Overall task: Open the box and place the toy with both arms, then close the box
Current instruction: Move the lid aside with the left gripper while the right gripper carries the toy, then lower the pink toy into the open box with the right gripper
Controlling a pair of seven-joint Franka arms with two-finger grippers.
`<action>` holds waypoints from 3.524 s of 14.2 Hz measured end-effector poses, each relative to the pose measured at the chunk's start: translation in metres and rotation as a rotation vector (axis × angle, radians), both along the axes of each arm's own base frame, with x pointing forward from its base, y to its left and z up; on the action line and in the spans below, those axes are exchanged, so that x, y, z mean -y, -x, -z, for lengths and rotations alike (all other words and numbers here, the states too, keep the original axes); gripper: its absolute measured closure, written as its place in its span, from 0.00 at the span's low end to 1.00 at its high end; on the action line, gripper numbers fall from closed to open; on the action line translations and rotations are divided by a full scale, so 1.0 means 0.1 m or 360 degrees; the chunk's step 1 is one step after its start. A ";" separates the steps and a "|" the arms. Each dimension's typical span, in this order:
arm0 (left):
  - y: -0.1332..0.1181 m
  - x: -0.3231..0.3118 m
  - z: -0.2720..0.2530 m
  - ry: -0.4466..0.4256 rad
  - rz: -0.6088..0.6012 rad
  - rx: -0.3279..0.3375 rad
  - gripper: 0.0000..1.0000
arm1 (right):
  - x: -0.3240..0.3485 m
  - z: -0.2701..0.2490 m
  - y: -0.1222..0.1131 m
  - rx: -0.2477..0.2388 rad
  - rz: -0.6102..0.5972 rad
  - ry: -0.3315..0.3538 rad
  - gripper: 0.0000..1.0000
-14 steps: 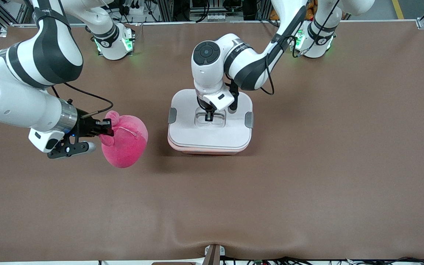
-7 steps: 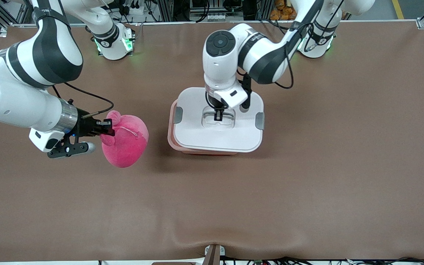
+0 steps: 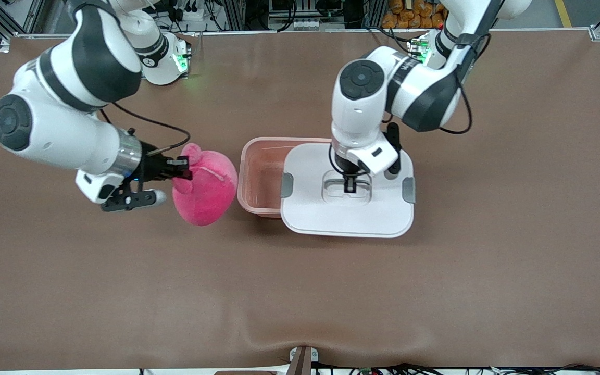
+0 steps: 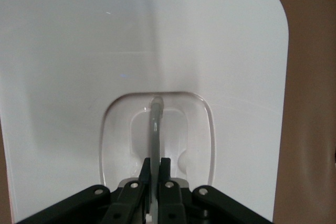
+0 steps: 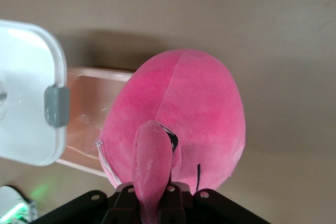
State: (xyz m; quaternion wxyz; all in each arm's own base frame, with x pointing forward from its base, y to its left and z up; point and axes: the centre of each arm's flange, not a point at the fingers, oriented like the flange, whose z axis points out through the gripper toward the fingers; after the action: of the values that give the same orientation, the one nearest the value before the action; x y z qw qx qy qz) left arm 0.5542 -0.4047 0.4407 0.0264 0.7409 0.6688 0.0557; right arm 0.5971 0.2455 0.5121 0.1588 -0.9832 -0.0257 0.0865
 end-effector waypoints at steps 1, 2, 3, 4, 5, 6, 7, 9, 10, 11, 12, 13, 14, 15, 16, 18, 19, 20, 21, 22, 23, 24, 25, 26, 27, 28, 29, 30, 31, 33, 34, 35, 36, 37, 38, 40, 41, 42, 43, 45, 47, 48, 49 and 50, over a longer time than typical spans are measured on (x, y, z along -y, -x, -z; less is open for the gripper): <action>-0.09 -0.14 -0.04 -0.0001 0.0013 0.0006 0.93 | -0.17 0.00 0.07 -0.0020 0.0011 0.0002 0.90; -0.16 -0.28 -0.08 -0.0003 0.0021 0.0010 0.93 | -0.35 0.00 0.15 -0.0033 0.0002 0.0009 0.90; -0.22 -0.43 -0.13 -0.0005 0.0030 0.0013 0.93 | -0.52 0.01 0.23 -0.0042 -0.0020 0.0015 0.90; -0.26 -0.58 -0.17 -0.0009 0.0042 0.0015 0.93 | -0.66 0.04 0.29 -0.0050 -0.0049 0.0020 0.90; -0.29 -0.70 -0.22 -0.0010 0.0054 0.0017 0.93 | -0.78 0.11 0.34 -0.0063 -0.0079 0.0028 0.90; -0.31 -0.82 -0.26 -0.0008 0.0064 0.0017 0.93 | -0.89 0.19 0.38 -0.0077 -0.0106 0.0037 0.90; -0.34 -0.93 -0.30 -0.0003 0.0073 0.0016 0.93 | -0.99 0.29 0.39 -0.0081 -0.0123 0.0042 0.90; -0.38 -1.11 -0.34 0.0014 0.0083 0.0007 0.93 | -1.10 0.47 0.37 -0.0082 -0.0127 0.0050 0.90; -0.41 -1.18 -0.35 0.0024 0.0088 0.0002 0.93 | -1.11 0.55 0.35 -0.0085 -0.0124 0.0054 0.90; -0.43 -1.25 -0.37 0.0038 0.0094 -0.0002 0.93 | -1.13 0.59 0.33 -0.0086 -0.0122 0.0056 0.90; -0.46 -1.31 -0.39 0.0057 0.0100 -0.0006 0.93 | -1.15 0.64 0.33 -0.0090 -0.0124 0.0059 0.90; -0.49 -1.39 -0.41 0.0072 0.0106 -0.0006 0.93 | -1.17 0.67 0.34 -0.0094 -0.0129 0.0062 0.90; -0.51 -1.47 -0.44 0.0081 0.0117 -0.0004 0.93 | -1.20 0.70 0.34 -0.0094 -0.0132 0.0063 0.90; -0.54 -1.56 -0.46 0.0085 0.0131 -0.0003 0.93 | -1.22 0.73 0.33 -0.0087 -0.0130 0.0062 0.90; -0.55 -1.63 -0.46 0.0085 0.0139 -0.0008 0.93 | -1.24 0.77 0.33 -0.0084 -0.0129 0.0062 0.90; -0.55 -1.72 -0.43 0.0082 0.0155 -0.0023 0.93 | -1.28 0.90 0.32 -0.0096 -0.0133 0.0073 0.90; -0.56 -1.76 -0.43 0.0080 0.0164 -0.0024 0.93 | -1.30 0.97 0.31 -0.0097 -0.0130 0.0076 0.90; -0.57 -1.81 -0.44 0.0078 0.0176 -0.0021 0.93 | -1.32 1.03 0.29 -0.0091 -0.0124 0.0076 0.90; -0.58 -1.86 -0.45 0.0075 0.0189 -0.0019 0.93 | -1.33 1.09 0.27 -0.0090 -0.0118 0.0079 0.90; -0.58 -1.92 -0.46 0.0075 0.0199 -0.0021 0.93 | -1.33 1.17 0.25 -0.0095 -0.0114 0.0085 0.90; -0.57 -1.96 -0.47 0.0081 0.0204 -0.0024 0.93 | -1.34 1.26 0.23 -0.0095 -0.0108 0.0091 0.90; -0.56 -1.99 -0.48 0.0088 0.0209 -0.0027 0.93 | -1.35 1.36 0.20 -0.0089 -0.0101 0.0098 0.90; -0.54 -2.01 -0.48 0.0090 0.0209 -0.0029 0.93 | -1.36 1.47 0.18 -0.0086 -0.0096 0.0107 0.90; -0.53 -2.00 -0.48 0.0090 0.0210 -0.0031 0.93 | -1.39 1.60 0.18 -0.0095 -0.0101 0.0124 0.90; -0.52 -2.00 -0.48 0.0090 0.0212 -0.0034 0.93 | -1.43 1.74 0.20 -0.0105 -0.0119 0.0153 0.90; -0.52 -1.99 -0.47 0.0090 0.0214 -0.0036 0.93 | -1.49 1.87 0.23 -0.0104 -0.0146 0.0188 0.90; -0.51 -1.99 -0.46 0.0090 0.0216 -0.0038 0.93 | -1.56 1.98 0.26 -0.0086 -0.0167 0.0211 0.90; -0.51 -1.98 -0.46 0.0090 0.0216 -0.0040 0.93 | -1.65 2.05 0.28 -0.0059 -0.0168 0.0220 0.90; -0.51 -1.98 -0.45 0.0089 0.0217 -0.0043 0.93 | -1.75 2.08 0.32 -0.0036 -0.0153 0.0221 0.90; -0.50 -1.98 -0.44 0.0089 0.0218 -0.0046 0.93 | -1.97 2.09 0.44 0.0000 -0.0099 0.0225 0.90; -0.50 -1.98 -0.44 0.0088 0.0218 -0.0047 0.93 | -2.08 2.09 0.49 0.0021 -0.0068 0.0220 0.90; -0.50 -1.98 -0.43 0.0088 0.0219 -0.0048 0.93 | -2.17 2.09 0.53 0.0044 -0.0040 0.0210 0.90; -0.50 -1.97 -0.43 0.0088 0.0219 -0.0049 0.93 | -2.25 2.10 0.56 0.0070 -0.0016 0.0197 0.90; -0.50 -1.97 -0.43 0.0088 0.0219 -0.0050 0.93 | -2.33 2.11 0.59 0.0100 0.0006 0.0180 0.90; -0.50 -1.97 -0.42 0.0088 0.0220 -0.0051 0.93 | -2.42 2.13 0.62 0.0131 0.0024 0.0162 0.90; -0.49 -1.97 -0.42 0.0087 0.0220 -0.0052 0.93 | -2.61 2.21 0.72 0.0186 0.0063 0.0129 0.90; -0.49 -1.97 -0.42 0.0087 0.0220 -0.0054 0.93 | -2.71 2.28 0.78 0.0211 0.0076 0.0113 0.90; -0.49 -1.97 -0.41 0.0086 0.0220 -0.0056 0.93 | -2.80 2.35 0.83 0.0234 0.0084 0.0099 0.90; -0.49 -1.97 -0.40 0.0086 0.0220 -0.0058 0.93 | -2.87 2.42 0.88 0.0248 0.0088 0.0091 0.90; -0.49 -1.97 -0.39 0.0085 0.0220 -0.0062 0.93 | -2.92 2.54 0.90 0.0264 0.0092 0.0085 0.85; -0.48 -1.97 -0.39 0.0085 0.0220 -0.0062 0.93 | -2.93 2.57 0.89 0.0284 0.0097 0.0075 0.66; -0.48 -1.97 -0.39 0.0085 0.0220 -0.0062 0.93 | -2.94 2.54 0.88 0.0293 0.0097 0.0068 0.56; -0.48 -1.97 -0.38 0.0085 0.0220 -0.0062 0.93 | -2.95 2.51 0.87 0.0301 0.0098 0.0061 0.47; -0.48 -1.97 -0.38 0.0085 0.0220 -0.0063 0.93 | -2.95 2.48 0.84 0.0311 0.0102 0.0055 0.35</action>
State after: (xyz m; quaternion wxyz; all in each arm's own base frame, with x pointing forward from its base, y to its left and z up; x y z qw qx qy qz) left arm 0.6026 -0.2073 0.4790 0.0367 0.7853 0.6177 0.0214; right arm 0.5128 0.5407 0.2641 0.1413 -0.9898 -0.0081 -0.0144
